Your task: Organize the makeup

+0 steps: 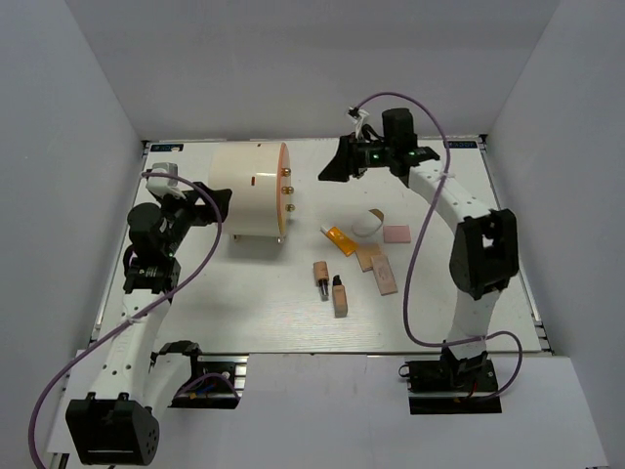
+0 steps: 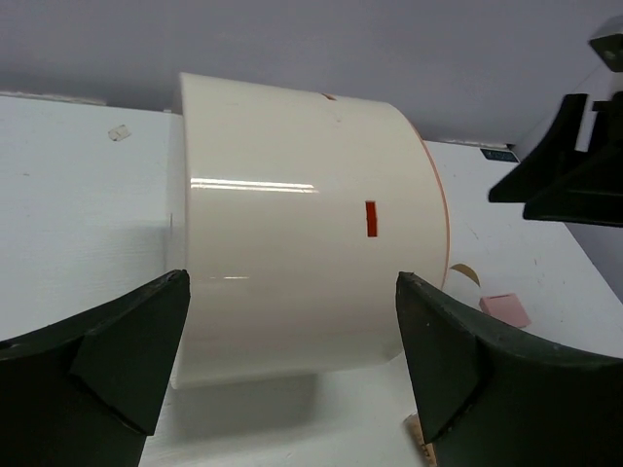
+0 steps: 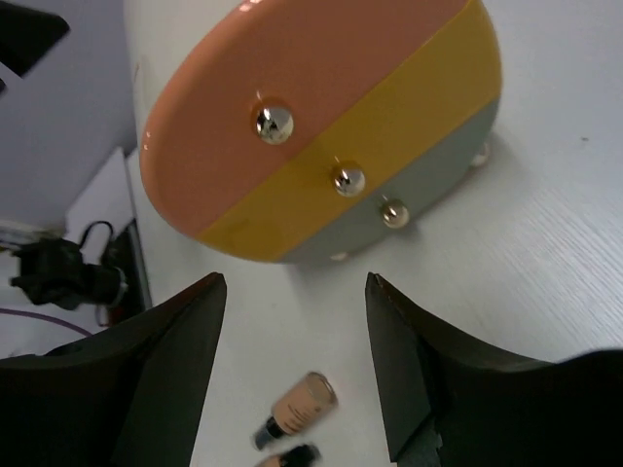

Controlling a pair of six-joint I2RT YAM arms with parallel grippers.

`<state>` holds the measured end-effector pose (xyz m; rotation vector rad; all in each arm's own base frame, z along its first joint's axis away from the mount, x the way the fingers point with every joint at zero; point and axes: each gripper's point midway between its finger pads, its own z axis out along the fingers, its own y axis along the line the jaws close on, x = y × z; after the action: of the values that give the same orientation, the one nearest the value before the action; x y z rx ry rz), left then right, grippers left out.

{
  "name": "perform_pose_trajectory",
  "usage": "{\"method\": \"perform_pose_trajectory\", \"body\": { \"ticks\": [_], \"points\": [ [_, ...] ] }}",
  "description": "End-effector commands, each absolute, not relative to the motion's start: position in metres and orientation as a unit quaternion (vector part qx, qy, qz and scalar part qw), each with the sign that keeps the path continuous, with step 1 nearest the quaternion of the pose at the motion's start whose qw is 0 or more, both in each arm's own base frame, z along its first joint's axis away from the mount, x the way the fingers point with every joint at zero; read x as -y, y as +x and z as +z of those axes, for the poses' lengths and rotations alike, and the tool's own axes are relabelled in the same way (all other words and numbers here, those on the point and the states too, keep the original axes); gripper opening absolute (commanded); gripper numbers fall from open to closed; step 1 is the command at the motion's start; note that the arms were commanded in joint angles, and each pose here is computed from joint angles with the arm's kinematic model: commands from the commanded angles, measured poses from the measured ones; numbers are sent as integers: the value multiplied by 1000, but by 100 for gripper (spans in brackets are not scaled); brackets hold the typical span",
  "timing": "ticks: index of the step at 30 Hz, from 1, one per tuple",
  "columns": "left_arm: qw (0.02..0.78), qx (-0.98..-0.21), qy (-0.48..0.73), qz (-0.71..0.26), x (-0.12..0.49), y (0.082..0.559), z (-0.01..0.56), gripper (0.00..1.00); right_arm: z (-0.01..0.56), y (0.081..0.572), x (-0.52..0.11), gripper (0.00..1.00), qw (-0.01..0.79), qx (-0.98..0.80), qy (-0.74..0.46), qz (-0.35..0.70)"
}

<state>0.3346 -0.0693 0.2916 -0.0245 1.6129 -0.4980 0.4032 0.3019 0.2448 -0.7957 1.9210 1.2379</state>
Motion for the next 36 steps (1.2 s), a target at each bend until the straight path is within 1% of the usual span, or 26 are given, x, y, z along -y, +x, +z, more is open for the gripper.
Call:
{"method": "perform_pose_trajectory", "body": {
  "ticks": [1, 2, 7, 15, 19, 28, 36],
  "points": [
    [661, -718, -18, -218, 67, 339, 284, 96, 293, 407, -335, 66, 332, -710, -274, 557],
    [658, -720, -16, -221, 69, 340, 283, 96, 284, 413, -343, 67, 321, -714, -267, 562],
    [640, -732, -14, -234, 72, 350, 270, 96, 292, 424, -369, 68, 292, -700, -241, 605],
    [628, -737, -13, -248, 75, 355, 263, 96, 278, 434, -392, 61, 269, -702, -227, 619],
    [624, -738, -9, -256, 78, 357, 260, 95, 268, 442, -389, 60, 269, -708, -218, 615],
    [620, -737, -7, -269, 81, 362, 259, 94, 253, 433, -405, 58, 249, -711, -224, 618],
    [620, -735, -4, -273, 82, 361, 261, 93, 248, 426, -415, 53, 238, -710, -230, 622]
  ]
}}
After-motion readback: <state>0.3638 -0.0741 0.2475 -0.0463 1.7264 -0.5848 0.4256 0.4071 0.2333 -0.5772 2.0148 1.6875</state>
